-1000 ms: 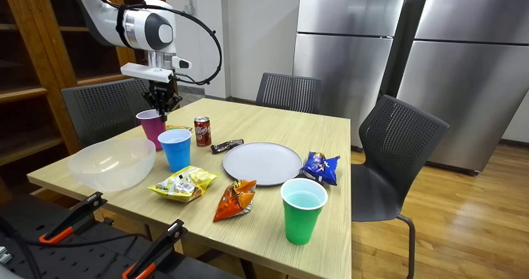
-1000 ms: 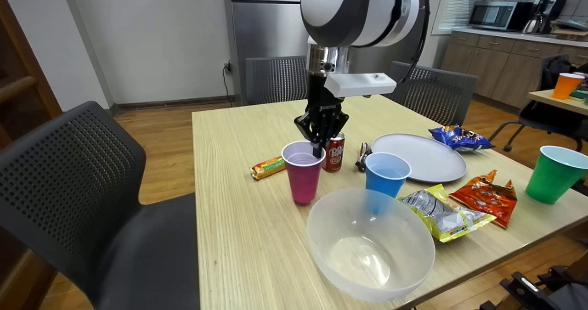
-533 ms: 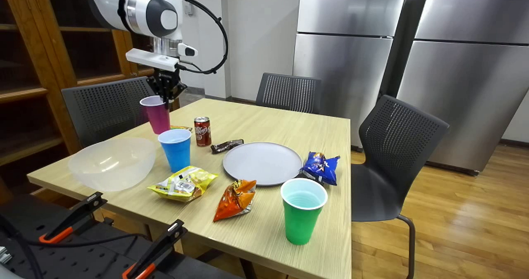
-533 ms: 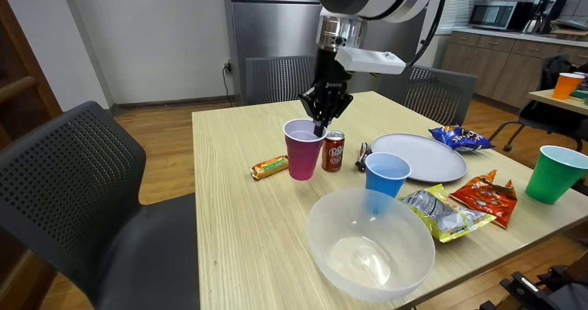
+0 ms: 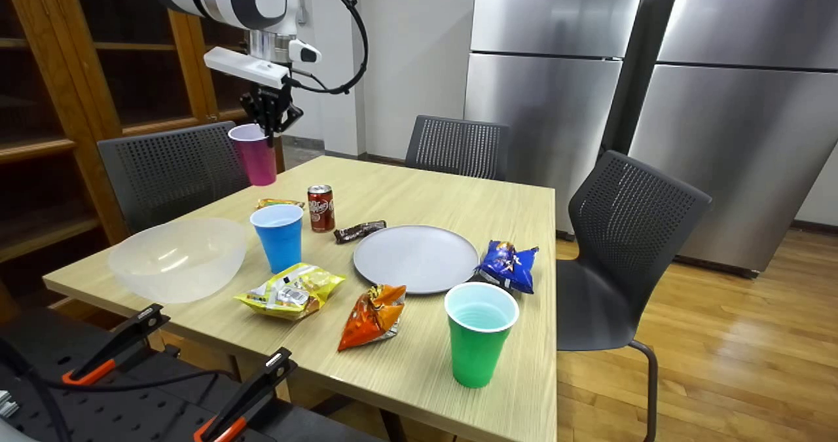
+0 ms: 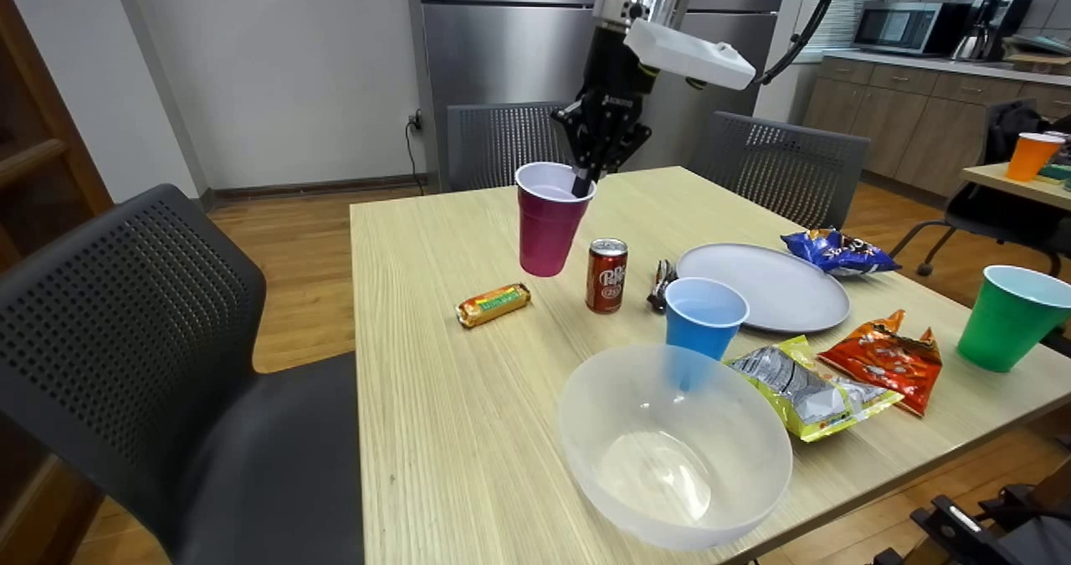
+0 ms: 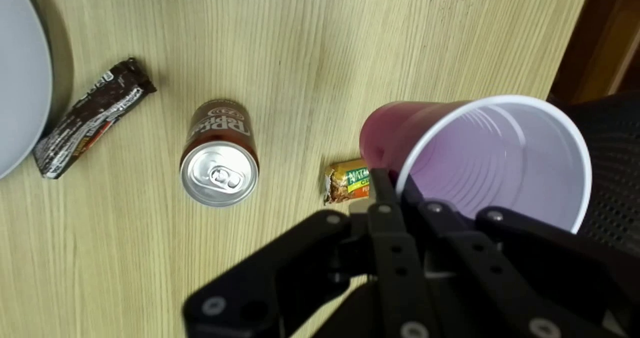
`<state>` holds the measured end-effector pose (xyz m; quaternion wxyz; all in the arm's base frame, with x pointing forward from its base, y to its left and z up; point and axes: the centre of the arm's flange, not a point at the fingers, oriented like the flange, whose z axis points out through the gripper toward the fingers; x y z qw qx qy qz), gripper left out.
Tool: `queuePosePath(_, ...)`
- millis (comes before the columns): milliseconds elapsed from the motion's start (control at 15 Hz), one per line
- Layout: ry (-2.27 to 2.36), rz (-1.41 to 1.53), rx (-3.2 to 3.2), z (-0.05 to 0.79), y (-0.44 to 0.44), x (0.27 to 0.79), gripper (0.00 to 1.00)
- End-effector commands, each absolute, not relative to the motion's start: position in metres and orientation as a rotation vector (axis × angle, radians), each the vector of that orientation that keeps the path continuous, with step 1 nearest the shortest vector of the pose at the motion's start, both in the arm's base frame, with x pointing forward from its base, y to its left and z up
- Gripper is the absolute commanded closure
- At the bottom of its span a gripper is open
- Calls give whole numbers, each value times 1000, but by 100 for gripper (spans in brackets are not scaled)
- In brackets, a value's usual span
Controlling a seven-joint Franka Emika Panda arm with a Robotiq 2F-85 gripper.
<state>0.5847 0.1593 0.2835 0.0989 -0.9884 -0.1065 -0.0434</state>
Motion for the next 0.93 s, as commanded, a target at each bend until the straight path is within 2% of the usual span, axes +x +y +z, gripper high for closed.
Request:
queuePosePath(0,-262,-189,-2923,312,144,571,99)
queuePosePath(867,54,-313,-2927,336,61,545,99)
